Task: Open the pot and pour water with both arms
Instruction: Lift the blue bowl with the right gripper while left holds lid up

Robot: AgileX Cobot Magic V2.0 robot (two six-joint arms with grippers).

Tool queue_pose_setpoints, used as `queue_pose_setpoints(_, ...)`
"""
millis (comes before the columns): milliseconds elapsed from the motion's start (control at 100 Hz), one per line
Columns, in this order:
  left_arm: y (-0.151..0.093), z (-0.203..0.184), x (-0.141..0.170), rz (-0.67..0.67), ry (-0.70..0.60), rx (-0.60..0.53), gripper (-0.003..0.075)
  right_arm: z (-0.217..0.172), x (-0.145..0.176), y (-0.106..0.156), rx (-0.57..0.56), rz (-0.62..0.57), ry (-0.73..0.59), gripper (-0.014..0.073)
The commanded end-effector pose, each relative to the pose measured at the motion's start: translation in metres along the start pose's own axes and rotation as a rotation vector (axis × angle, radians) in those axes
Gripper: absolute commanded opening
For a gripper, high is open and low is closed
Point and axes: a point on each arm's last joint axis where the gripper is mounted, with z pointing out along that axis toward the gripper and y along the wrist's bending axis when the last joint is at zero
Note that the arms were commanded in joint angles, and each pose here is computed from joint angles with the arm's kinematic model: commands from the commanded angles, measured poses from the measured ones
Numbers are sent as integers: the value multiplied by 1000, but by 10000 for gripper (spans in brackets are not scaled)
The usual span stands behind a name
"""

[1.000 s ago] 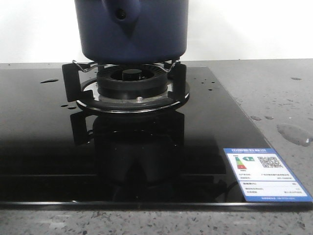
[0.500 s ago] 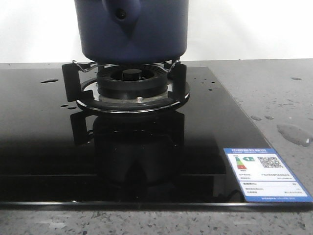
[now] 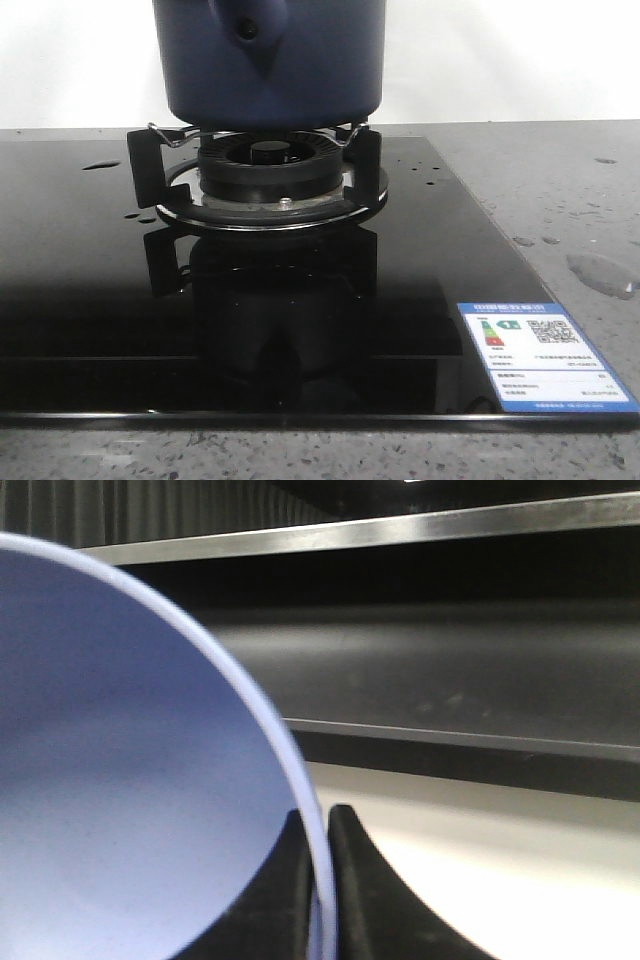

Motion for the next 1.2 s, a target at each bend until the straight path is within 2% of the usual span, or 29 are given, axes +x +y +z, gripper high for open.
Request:
queue_pose_setpoints(0, 4, -12, -31, -3, -179, -45, 390, -1, -41, -8, 33, -3, -174, -57)
queue_pose_setpoints(500, 4, -12, -31, -3, -179, -45, 390, -1, -39, -7, 25, -4, -149, -57)
queue_pose_setpoints(660, 4, -12, -31, -3, -179, -45, 390, 0, -35, -5, 1, -3, -72, -57)
queue_pose_setpoints(830, 4, -12, -31, -3, -179, -45, 390, -6, -37, -10, -39, 9, 119, -57)
queue_pose_setpoints(940, 4, -12, -31, -3, -179, -45, 390, -13, -48, -23, -36, 17, 216, -55)
queue_pose_setpoints(1060, 4, -12, -31, -3, -179, -45, 390, -17, -58, -44, -34, 41, 412, -55)
queue_pose_setpoints(1190, 4, -12, -31, -3, -179, -45, 390, -22, -67, -74, -23, 90, 678, -55)
